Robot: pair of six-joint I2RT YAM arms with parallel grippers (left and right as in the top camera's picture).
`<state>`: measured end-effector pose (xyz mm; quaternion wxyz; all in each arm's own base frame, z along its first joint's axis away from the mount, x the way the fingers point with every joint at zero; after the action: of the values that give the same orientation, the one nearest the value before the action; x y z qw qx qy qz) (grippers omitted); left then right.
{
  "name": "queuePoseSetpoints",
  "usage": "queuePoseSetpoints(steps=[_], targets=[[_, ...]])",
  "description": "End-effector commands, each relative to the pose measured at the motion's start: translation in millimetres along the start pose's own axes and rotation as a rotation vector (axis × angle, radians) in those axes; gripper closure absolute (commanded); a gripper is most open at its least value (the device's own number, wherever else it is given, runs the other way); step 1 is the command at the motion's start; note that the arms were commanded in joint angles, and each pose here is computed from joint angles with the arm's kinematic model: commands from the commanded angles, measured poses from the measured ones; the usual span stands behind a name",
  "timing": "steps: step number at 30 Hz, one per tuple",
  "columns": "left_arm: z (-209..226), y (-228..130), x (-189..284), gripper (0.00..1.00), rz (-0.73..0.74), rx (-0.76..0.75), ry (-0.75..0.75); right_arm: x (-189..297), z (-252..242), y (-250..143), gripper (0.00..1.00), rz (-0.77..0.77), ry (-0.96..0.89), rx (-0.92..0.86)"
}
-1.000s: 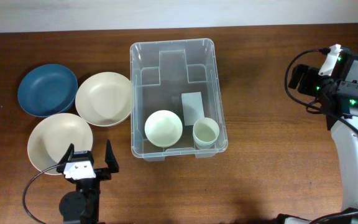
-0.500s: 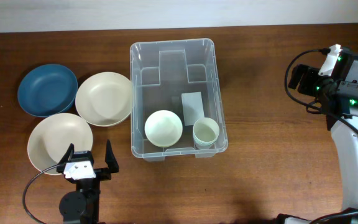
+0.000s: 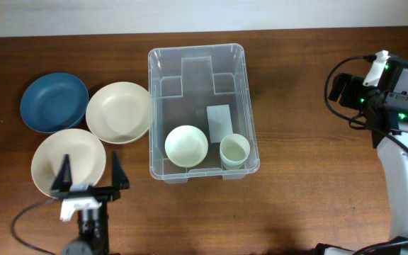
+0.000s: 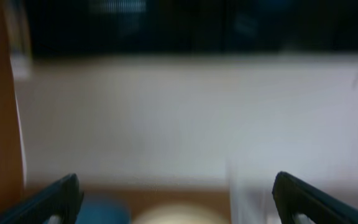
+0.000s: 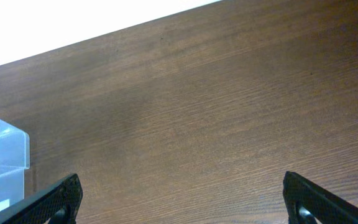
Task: Pack container
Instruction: 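Move the left gripper to the front cream plate's left rim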
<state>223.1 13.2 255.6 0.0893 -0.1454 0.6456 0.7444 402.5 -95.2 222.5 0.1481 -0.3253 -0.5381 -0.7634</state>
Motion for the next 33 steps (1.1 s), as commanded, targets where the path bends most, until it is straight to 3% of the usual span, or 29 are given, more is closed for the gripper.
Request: queuePoseSetpoints(steps=[1, 8, 16, 21, 28, 33], targets=[[8.0, 40.5, 1.7, 0.0, -0.13, -0.037, 0.039, 6.0, 0.3, 8.1, 0.01, -0.026, 0.001, -0.009], [21.8, 87.3, -14.8, 0.0, -0.054, -0.18, 0.079, 6.0, 0.3, 8.1, 0.01, -0.026, 0.001, -0.009], [17.4, 153.6, -63.3, 0.0, -0.069, -0.192, 0.0, 6.0, 0.3, 8.1, 0.01, -0.026, 0.001, -0.009], [15.8, 141.4, -86.6, 0.0, -0.012, -0.192, -0.012, 6.0, 0.3, 8.1, 0.01, -0.026, 0.001, -0.009], [7.3, 78.5, -86.0, 0.0, 0.24, -0.19, -0.071, 6.0, 0.3, 8.1, 0.01, -0.026, 0.001, -0.009], [10.5, 55.5, -84.3, 0.0, 0.334, -0.195, -0.055, 6.0, 0.3, 8.1, 0.01, -0.026, 0.001, -0.009]])
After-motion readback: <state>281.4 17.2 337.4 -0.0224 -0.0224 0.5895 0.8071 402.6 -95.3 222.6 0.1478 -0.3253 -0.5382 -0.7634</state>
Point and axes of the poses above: each gripper's point midway between its finger pads, its own x axis back along the fingers, its own z axis along the line the jaws close on, y = z × x, the point moved 1 cm from there along x, back along the fingers, and after that the axes turned 8 degrees about -x, right-handed, at the moved point
